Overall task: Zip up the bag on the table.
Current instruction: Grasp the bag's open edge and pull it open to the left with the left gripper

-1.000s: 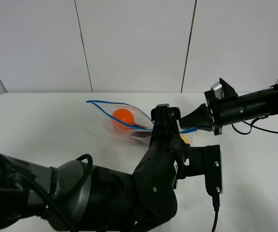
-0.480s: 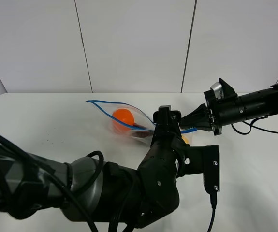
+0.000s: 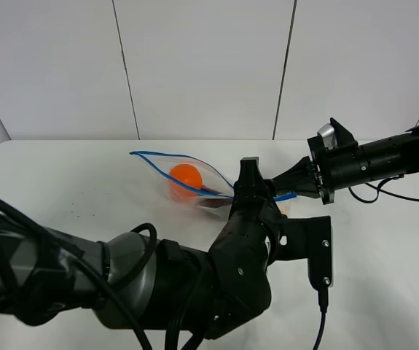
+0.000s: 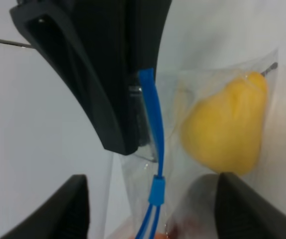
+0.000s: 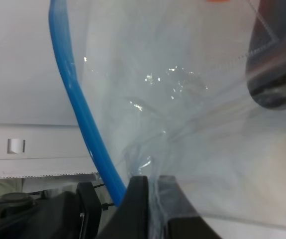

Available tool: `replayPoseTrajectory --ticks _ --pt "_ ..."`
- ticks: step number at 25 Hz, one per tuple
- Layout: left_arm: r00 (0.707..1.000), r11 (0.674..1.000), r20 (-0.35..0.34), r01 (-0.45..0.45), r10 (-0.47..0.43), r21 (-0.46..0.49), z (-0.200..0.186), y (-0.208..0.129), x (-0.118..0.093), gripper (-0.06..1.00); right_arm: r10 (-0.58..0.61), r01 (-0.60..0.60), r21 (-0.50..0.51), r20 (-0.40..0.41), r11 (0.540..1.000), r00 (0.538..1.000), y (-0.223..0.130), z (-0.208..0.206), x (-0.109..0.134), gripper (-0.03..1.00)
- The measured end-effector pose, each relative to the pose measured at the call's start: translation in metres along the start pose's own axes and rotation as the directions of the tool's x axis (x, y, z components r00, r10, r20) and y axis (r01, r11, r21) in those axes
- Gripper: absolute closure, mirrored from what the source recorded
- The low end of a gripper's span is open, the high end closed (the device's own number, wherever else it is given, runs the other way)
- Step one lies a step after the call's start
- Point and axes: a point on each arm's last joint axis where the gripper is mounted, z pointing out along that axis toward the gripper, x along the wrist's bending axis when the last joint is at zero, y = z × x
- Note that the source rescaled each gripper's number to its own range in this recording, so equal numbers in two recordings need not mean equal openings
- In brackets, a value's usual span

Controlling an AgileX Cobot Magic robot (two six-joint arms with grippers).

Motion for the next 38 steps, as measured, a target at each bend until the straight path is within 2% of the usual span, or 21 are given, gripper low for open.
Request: replayPoseTrajectory --ticks 5,12,22,28,35,38 --pt "1.0 1.0 0.005 0.002 -0.003 0.01 0.0047 -0.0055 0.0038 0.47 0.0 0.0 0.0 0.0 1.0 1.0 0.0 0.0 0.0 0.97" --pt "1.0 1.0 0.028 -0.008 0.008 -0.007 0.0046 -0.004 0.0018 0.52 0.0 0.0 0.0 0.0 1.0 1.0 0.0 0.0 0.0 0.97" --pt "0.999 0.999 0.023 -0.032 0.032 -0.018 0.0047 -0.0008 0.0047 0.55 0.0 0.0 0.0 0.0 1.0 1.0 0.0 0.0 0.0 0.97" --pt "0.999 0.999 0.024 -0.031 0.032 -0.019 0.0052 -0.001 0.0051 0.67 0.0 0.0 0.0 0.0 1.0 1.0 0.0 0.0 0.0 0.97" --pt "0.999 0.999 0.038 -0.033 0.034 -0.024 0.0067 -0.0012 0.0028 0.69 0.0 0.0 0.0 0.0 1.0 1.0 0.0 0.0 0.0 0.97" --pt "0.998 0.999 0.046 -0.04 0.04 -0.018 0.0094 -0.0021 -0.0013 0.73 0.0 0.0 0.0 0.0 1.0 1.0 0.0 0.0 0.0 0.97"
